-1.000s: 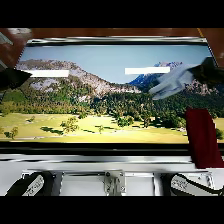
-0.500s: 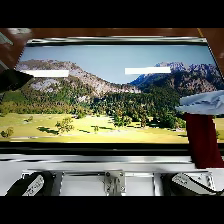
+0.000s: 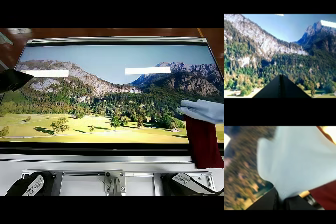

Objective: Fold the shirts.

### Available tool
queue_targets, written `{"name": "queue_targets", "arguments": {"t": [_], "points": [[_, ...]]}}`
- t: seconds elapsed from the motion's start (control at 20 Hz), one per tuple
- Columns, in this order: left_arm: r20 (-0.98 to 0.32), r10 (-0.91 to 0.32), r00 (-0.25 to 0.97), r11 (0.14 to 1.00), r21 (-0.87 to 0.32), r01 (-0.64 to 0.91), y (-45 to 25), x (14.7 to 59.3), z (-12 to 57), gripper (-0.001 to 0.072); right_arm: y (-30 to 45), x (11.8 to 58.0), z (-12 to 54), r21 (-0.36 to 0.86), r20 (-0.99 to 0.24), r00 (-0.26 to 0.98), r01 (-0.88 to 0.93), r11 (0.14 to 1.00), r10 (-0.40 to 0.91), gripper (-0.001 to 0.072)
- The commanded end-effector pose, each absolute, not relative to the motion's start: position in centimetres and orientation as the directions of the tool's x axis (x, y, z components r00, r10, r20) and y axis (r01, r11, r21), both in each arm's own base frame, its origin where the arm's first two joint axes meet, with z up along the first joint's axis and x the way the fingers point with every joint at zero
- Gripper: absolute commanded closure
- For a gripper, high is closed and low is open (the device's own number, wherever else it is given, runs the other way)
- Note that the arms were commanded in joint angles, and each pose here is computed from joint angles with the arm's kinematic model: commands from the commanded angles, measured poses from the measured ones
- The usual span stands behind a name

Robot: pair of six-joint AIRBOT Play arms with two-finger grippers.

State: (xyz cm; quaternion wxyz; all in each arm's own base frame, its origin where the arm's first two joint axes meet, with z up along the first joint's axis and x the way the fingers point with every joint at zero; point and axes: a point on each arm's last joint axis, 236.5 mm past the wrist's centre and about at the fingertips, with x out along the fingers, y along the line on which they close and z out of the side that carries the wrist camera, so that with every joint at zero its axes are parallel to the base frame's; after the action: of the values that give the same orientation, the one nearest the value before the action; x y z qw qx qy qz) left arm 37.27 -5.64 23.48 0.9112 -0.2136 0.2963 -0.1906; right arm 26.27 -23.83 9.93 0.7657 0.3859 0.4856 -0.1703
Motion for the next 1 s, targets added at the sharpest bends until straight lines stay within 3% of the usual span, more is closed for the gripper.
{"name": "queue_targets", "arguments": {"t": [0.0,0.25,0.4,0.65,0.7,0.75,0.8,0.95], "points": [[-0.459,-0.472,0.753,0.837,-0.502,0.220,-5.6,37.3,23.5,0.0674,-23.5,17.8,6.0,0.171,-0.985,0.116,0.789,0.591,0.129,0.0642],[-0.459,-0.473,0.752,0.836,-0.502,0.220,-5.6,37.3,23.5,0.0674,-20.6,15.2,0.3,0.147,-0.973,0.018,0.817,0.558,0.230,0.0642],[-0.458,-0.472,0.753,0.837,-0.502,0.219,-5.6,37.3,23.5,0.0674,-20.2,14.9,-2.8,0.134,-0.973,0.017,0.853,0.505,0.230,0.0642],[-0.458,-0.473,0.753,0.833,-0.511,0.212,-5.6,37.3,23.5,0.0674,-20.4,11.8,-5.6,0.016,-0.977,-0.096,0.859,0.512,0.192,0.0620],[-0.458,-0.473,0.753,0.833,-0.511,0.212,-5.6,37.3,23.5,0.0674,-20.7,11.4,-5.8,-0.006,-0.978,-0.111,0.858,0.514,0.175,0.0507],[-0.458,-0.473,0.752,0.833,-0.511,0.212,-5.6,37.3,23.5,0.0674,-21.1,11.1,-5.8,-0.027,-0.980,-0.126,0.856,0.517,0.157,0.0248],[-0.458,-0.473,0.753,0.833,-0.511,0.212,-5.6,37.3,23.5,0.0674,-21.5,10.6,-5.8,-0.050,-0.979,-0.147,0.848,0.528,0.144,0.0099],[-0.452,-0.467,0.760,0.835,-0.509,0.210,-5.5,37.5,23.6,0.0674,-22.0,9.7,-5.0,-0.089,-0.973,-0.189,0.835,0.544,0.131,0.0087]]}}
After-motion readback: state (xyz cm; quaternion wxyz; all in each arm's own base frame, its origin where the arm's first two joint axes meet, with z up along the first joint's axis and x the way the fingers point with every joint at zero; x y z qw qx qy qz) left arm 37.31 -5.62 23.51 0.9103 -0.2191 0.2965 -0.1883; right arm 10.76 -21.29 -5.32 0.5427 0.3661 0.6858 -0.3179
